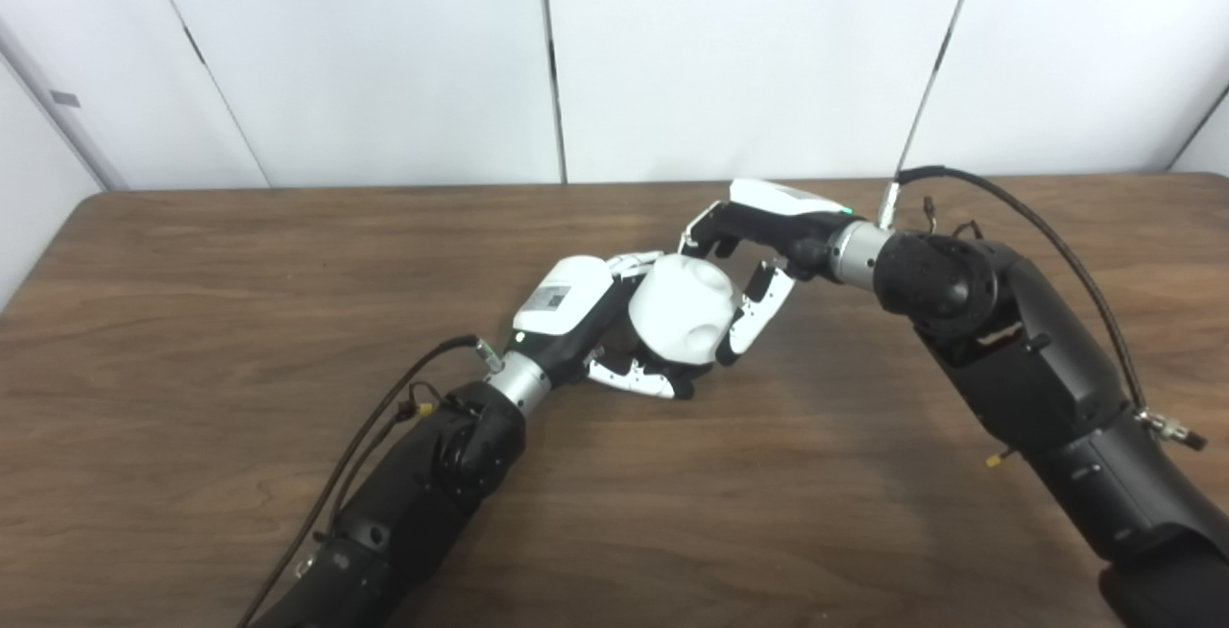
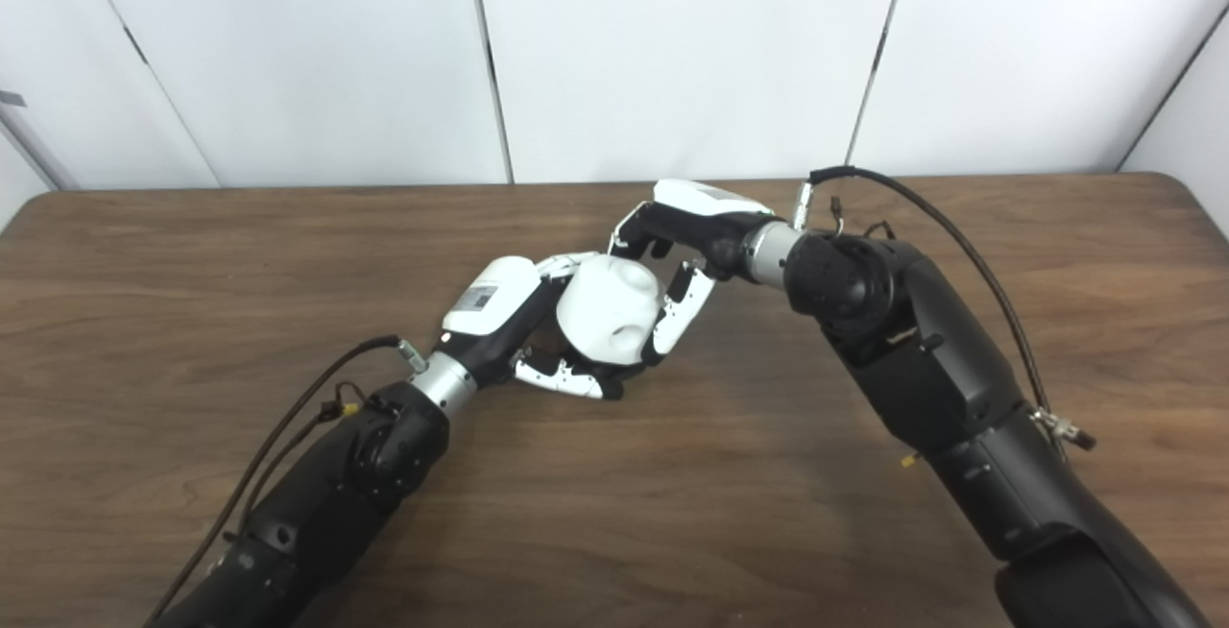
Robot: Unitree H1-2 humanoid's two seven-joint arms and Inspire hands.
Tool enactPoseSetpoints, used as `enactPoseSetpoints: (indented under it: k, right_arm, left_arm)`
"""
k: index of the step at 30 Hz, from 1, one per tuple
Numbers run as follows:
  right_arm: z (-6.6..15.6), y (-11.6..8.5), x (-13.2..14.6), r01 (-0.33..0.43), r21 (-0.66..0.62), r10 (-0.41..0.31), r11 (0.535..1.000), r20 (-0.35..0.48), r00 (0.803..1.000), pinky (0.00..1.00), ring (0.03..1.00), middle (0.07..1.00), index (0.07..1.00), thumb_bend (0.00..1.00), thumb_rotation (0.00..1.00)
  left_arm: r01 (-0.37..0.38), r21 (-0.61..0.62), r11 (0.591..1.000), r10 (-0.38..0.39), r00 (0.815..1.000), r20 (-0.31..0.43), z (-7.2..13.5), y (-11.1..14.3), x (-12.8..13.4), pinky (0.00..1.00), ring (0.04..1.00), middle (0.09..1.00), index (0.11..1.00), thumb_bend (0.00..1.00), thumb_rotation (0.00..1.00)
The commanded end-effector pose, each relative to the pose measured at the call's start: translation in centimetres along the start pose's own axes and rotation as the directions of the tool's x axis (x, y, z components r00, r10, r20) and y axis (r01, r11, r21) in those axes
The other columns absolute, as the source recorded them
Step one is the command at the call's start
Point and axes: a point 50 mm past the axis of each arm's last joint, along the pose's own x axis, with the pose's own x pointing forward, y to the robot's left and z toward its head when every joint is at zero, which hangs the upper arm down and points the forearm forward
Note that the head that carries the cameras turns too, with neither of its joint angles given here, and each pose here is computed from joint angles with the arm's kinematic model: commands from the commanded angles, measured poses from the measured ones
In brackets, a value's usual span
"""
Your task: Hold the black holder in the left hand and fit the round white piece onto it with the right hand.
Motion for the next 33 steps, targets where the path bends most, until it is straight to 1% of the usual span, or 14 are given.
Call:
enactPoseSetpoints:
  k: [1, 5, 7, 11, 12, 13, 14, 15, 17, 18, 20, 24, 27, 33]
  right_arm:
    - [2.3, -3.7, -0.4, 0.096, -0.065, -0.090, 0.993, 0.091, 0.992, 0.74, 0.785, 0.739, 0.480, 0.52, 0.13]
    - [2.9, -4.4, -0.9, 0.118, -0.073, -0.111, 0.990, 0.098, 0.989, 0.73, 0.767, 0.732, 0.480, 0.52, 0.13]
    - [2.9, -4.7, -1.0, 0.123, -0.072, -0.116, 0.990, 0.097, 0.989, 0.75, 0.776, 0.732, 0.480, 0.52, 0.13]
    - [2.9, -4.9, -1.2, 0.126, -0.068, -0.119, 0.990, 0.093, 0.988, 0.76, 0.783, 0.729, 0.480, 0.52, 0.12]
    - [2.8, -5.0, -1.2, 0.127, -0.068, -0.121, 0.990, 0.092, 0.988, 0.75, 0.779, 0.728, 0.480, 0.52, 0.12]
    - [2.8, -5.0, -1.2, 0.128, -0.069, -0.122, 0.989, 0.091, 0.988, 0.74, 0.776, 0.728, 0.480, 0.52, 0.12]
    - [2.8, -5.0, -1.2, 0.130, -0.069, -0.123, 0.989, 0.090, 0.988, 0.74, 0.776, 0.727, 0.480, 0.52, 0.12]
    - [2.7, -5.1, -1.2, 0.131, -0.070, -0.125, 0.989, 0.088, 0.988, 0.75, 0.779, 0.726, 0.480, 0.52, 0.12]
    - [2.7, -5.1, -1.2, 0.134, -0.073, -0.128, 0.988, 0.084, 0.988, 0.78, 0.788, 0.726, 0.480, 0.52, 0.12]
    - [2.7, -5.2, -1.2, 0.136, -0.075, -0.130, 0.988, 0.082, 0.988, 0.83, 0.797, 0.727, 0.480, 0.52, 0.13]
    - [2.7, -5.3, -1.1, 0.138, -0.079, -0.132, 0.987, 0.074, 0.988, 0.89, 0.815, 0.730, 0.480, 0.52, 0.13]
    - [2.7, -5.4, -1.2, 0.141, -0.077, -0.135, 0.987, 0.071, 0.988, 0.89, 0.842, 0.737, 0.480, 0.52, 0.13]
    - [2.8, -5.5, -1.2, 0.143, -0.072, -0.137, 0.987, 0.077, 0.988, 0.91, 0.854, 0.740, 0.480, 0.52, 0.12]
    - [2.6, -5.6, -1.2, 0.144, -0.067, -0.140, 0.987, 0.067, 0.988, 0.96, 0.897, 0.747, 0.480, 0.52, 0.12]
  left_arm:
    - [0.150, 0.010, 0.989, -0.146, 0.973, -0.180, -3.3, -2.3, -2.4, 0.71, 0.876, 0.877, 0.704, 1.00, 0.32]
    - [0.160, 0.017, 0.987, -0.154, 0.971, -0.182, -3.3, -2.3, -2.3, 0.70, 0.877, 0.876, 0.697, 1.00, 0.29]
    - [0.154, 0.025, 0.988, -0.147, 0.973, -0.175, -3.5, -2.3, -2.4, 0.69, 0.868, 0.865, 0.672, 1.00, 0.23]
    - [0.156, 0.041, 0.987, -0.146, 0.973, -0.176, -3.9, -1.8, -2.6, 0.67, 0.866, 0.850, 0.560, 0.93, 0.12]
    - [0.157, 0.045, 0.987, -0.147, 0.973, -0.180, -4.1, -1.7, -2.6, 0.68, 0.873, 0.853, 0.524, 0.73, 0.09]
    - [0.157, 0.048, 0.986, -0.146, 0.972, -0.183, -4.3, -1.5, -2.7, 0.69, 0.876, 0.855, 0.502, 0.61, 0.07]
    - [0.158, 0.052, 0.986, -0.145, 0.971, -0.188, -4.6, -1.4, -2.8, 0.70, 0.876, 0.857, 0.494, 0.57, 0.07]
    - [0.158, 0.057, 0.986, -0.145, 0.971, -0.190, -4.8, -1.2, -2.8, 0.70, 0.875, 0.859, 0.490, 0.54, 0.07]
    - [0.158, 0.065, 0.985, -0.143, 0.970, -0.194, -5.1, -0.9, -3.0, 0.70, 0.873, 0.861, 0.488, 0.53, 0.07]
    - [0.157, 0.068, 0.985, -0.141, 0.971, -0.196, -5.2, -0.8, -3.1, 0.70, 0.869, 0.861, 0.488, 0.52, 0.07]
    - [0.150, 0.074, 0.986, -0.133, 0.972, -0.196, -5.5, -0.5, -3.2, 0.69, 0.863, 0.860, 0.488, 0.52, 0.07]
    - [0.145, 0.079, 0.986, -0.126, 0.971, -0.203, -5.7, -0.2, -3.3, 0.67, 0.860, 0.858, 0.487, 0.52, 0.07]
    - [0.147, 0.086, 0.985, -0.126, 0.969, -0.214, -5.7, 0.0, -3.3, 0.67, 0.862, 0.860, 0.488, 0.52, 0.07]
    - [0.099, 0.089, 0.991, -0.079, 0.975, -0.210, -5.9, 0.3, -3.5, 0.66, 0.835, 0.838, 0.486, 0.52, 0.07]
